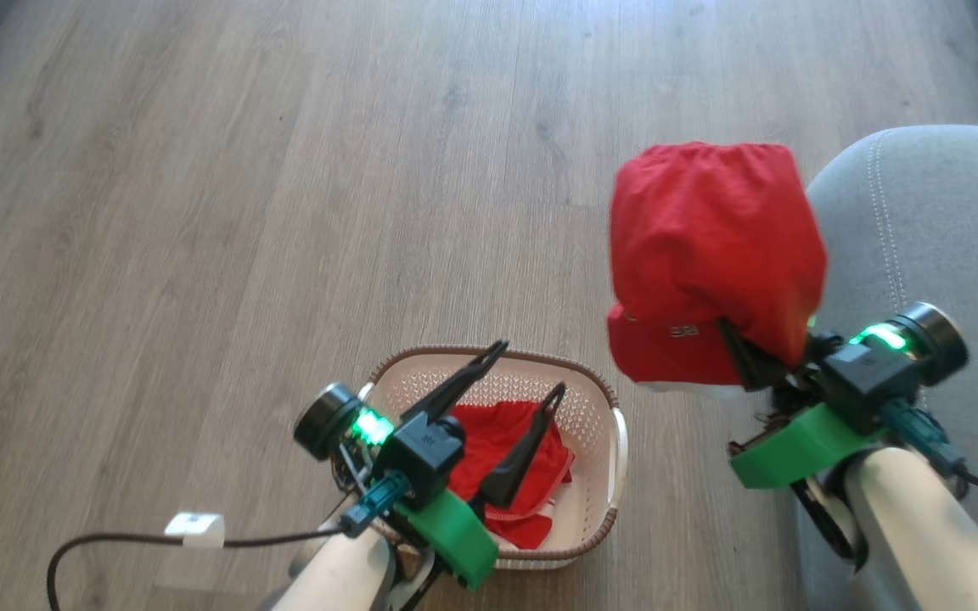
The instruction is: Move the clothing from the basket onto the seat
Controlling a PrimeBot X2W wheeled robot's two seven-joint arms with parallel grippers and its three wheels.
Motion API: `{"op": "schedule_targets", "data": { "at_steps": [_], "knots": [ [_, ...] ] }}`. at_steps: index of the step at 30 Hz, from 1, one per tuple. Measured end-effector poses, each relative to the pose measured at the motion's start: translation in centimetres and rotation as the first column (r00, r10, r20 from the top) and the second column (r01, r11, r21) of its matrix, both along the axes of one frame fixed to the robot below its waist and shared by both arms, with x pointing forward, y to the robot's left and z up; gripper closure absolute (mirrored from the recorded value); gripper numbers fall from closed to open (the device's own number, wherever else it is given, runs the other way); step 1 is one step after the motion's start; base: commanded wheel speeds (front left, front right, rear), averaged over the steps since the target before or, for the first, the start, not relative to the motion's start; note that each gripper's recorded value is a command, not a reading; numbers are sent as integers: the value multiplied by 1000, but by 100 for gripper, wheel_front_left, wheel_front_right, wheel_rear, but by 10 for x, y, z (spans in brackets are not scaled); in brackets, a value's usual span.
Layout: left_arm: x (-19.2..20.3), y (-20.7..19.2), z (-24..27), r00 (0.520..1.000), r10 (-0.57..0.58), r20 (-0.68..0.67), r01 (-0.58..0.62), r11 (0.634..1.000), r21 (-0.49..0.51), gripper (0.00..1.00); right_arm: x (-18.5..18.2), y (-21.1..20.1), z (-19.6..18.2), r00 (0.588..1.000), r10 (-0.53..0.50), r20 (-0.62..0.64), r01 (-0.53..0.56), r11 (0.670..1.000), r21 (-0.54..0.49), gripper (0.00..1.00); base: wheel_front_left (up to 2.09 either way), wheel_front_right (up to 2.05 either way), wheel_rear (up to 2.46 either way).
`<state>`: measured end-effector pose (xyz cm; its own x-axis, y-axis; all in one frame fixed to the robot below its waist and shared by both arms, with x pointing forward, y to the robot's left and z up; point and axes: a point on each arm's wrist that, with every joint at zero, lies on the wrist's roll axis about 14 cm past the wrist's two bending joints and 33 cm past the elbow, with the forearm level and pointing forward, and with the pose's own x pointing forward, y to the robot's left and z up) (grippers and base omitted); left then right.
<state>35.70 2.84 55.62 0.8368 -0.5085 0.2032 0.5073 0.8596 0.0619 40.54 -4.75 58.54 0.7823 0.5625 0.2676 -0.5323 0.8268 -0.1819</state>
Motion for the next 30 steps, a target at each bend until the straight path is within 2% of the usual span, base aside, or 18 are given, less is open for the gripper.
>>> {"op": "schedule_targets", "data": {
  "at_steps": [8,20,30],
  "knots": [
    [-11,4,-25,997,9,-74,-9,1000,9,0,0,-35,2,994,-111,2,110,994,20,100,0,0,0],
    [-24,2,-56,987,-2,-160,9,999,38,0,-9,-81,-15,962,-268,-54,271,961,52,100,0,0,0],
    [-23,3,-65,982,3,-190,4,999,36,0,-14,-100,-24,938,-334,-88,340,938,67,100,0,0,0]
  ]
}}
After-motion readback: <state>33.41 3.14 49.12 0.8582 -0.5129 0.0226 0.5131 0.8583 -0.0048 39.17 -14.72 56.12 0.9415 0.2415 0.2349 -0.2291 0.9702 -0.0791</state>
